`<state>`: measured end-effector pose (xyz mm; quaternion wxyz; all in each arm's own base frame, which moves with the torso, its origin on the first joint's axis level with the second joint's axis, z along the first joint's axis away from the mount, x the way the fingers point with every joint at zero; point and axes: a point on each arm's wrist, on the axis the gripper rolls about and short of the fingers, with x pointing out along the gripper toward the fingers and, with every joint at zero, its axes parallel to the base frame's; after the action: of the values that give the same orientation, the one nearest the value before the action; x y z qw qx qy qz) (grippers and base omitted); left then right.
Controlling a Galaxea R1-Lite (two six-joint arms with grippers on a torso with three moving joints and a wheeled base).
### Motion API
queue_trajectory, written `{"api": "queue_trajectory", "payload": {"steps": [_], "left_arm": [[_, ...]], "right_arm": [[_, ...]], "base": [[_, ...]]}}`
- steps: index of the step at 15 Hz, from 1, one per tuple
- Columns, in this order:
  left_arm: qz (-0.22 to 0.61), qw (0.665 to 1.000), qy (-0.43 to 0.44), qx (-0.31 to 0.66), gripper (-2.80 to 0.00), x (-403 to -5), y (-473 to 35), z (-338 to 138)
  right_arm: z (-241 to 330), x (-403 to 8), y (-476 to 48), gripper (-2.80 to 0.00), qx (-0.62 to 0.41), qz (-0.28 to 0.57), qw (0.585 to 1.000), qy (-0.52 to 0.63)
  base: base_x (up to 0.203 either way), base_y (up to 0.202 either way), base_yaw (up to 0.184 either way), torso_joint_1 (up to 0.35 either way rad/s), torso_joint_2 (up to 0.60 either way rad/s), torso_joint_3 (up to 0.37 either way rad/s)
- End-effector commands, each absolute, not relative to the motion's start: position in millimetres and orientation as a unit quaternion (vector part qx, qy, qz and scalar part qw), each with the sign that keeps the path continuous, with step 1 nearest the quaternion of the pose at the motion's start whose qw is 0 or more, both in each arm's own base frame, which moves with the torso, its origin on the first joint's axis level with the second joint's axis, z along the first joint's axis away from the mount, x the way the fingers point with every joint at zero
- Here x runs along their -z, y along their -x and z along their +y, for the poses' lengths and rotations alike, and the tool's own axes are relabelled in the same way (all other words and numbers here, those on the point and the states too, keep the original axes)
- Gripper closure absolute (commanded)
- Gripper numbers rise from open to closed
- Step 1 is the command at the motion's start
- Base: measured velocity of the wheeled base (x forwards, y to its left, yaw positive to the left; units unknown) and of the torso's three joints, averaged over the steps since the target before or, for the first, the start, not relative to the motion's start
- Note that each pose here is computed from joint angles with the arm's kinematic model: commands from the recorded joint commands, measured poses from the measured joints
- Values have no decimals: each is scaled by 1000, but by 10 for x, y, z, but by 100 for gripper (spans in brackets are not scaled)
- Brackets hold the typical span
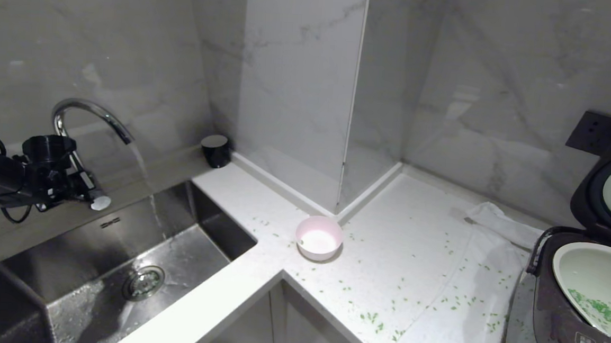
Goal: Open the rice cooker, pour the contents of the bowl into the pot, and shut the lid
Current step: Turn on the tap
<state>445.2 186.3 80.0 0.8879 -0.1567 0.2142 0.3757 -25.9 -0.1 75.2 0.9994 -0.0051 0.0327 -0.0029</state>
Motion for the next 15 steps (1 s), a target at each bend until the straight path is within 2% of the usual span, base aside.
{"api": "queue_trajectory", "payload": {"steps": [1,15], "left_arm": [[216,887,158,-377,0,-818,-4438,1854],[205,887,158,-382,0,-831,-4480,1920]], "right_arm": [[-1,-751,259,0,3,33,999,5],[-1,-751,259,0,3,33,999,5]], "base": [[0,0,0,0,0,0],[0,0,0,0,0,0]]}}
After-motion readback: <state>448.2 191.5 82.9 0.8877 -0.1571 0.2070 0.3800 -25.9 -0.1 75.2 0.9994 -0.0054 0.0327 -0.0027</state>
